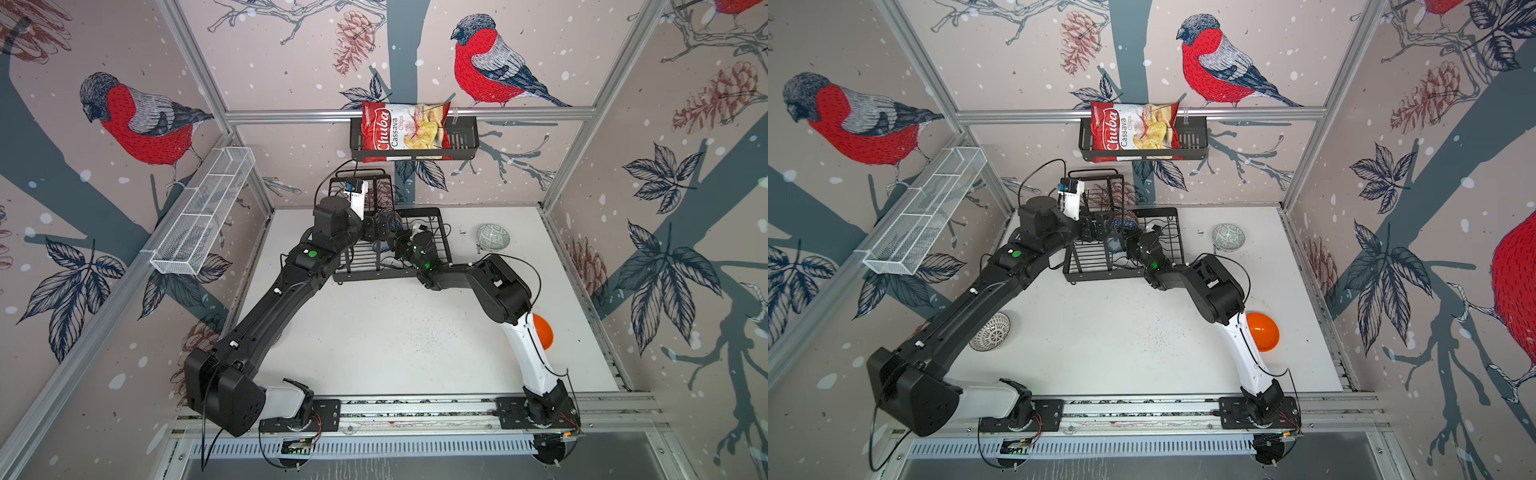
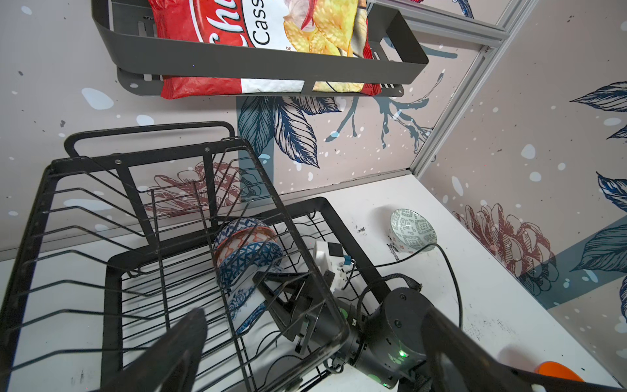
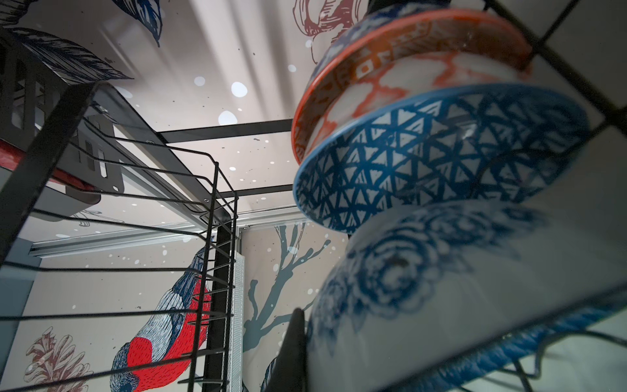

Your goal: Load the bowls into the dish rack

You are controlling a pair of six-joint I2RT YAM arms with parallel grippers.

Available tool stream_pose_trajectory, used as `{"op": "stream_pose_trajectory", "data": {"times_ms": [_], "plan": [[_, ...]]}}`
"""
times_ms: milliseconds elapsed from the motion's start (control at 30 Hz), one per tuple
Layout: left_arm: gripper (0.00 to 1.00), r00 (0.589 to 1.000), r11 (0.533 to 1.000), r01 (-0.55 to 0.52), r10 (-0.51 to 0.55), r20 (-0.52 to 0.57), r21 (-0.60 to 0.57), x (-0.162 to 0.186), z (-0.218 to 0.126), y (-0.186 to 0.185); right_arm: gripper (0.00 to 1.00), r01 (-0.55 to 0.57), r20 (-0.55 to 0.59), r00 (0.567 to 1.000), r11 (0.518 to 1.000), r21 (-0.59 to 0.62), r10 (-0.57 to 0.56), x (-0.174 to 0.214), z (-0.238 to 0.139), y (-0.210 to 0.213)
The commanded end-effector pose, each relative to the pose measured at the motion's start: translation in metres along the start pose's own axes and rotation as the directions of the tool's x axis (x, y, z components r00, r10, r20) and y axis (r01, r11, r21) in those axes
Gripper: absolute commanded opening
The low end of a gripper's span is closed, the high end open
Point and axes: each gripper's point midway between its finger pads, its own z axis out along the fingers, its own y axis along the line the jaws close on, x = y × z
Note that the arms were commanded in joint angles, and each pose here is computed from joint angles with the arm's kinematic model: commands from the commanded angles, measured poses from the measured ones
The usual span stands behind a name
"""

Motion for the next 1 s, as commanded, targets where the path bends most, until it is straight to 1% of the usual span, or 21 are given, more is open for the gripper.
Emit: {"op": "stream_pose_trajectory", "data": {"times_ms": [0,267,400,600,800,967], "plan": [[0.98,0.999,1.000,0.000,0.000,0.033,0.016,-0.009,0.000,-0.003,0.00,-0.023,0.001,1.000,1.000,0.005,0.023,0.002,-0.002,0.001],[0.98,1.000,1.000,0.003,-0.004,0.031,0.021,-0.008,0.000,-0.004,0.00,-0.026,0.006,1.000,0.999,0.023,0.026,0.003,-0.004,-0.003],[0.98,0.999,1.000,0.003,-0.004,0.032,0.022,-0.009,-0.001,-0.004,0.02,-0.039,0.008,0.999,0.999,0.038,0.039,0.004,-0.006,-0.009],[0.98,0.999,1.000,0.003,-0.004,0.034,0.022,-0.009,-0.001,-0.004,0.03,-0.058,0.010,0.998,0.997,0.052,0.057,0.006,-0.006,-0.015],[0.98,0.999,1.000,0.004,-0.005,0.034,0.026,-0.010,-0.001,-0.005,0.09,-0.065,0.015,0.998,0.996,0.057,0.064,0.005,-0.007,-0.015],[0.98,0.999,1.000,0.005,-0.006,0.034,0.029,-0.010,-0.001,-0.005,0.13,-0.077,0.015,0.997,0.995,0.062,0.076,0.005,-0.007,-0.016]]}}
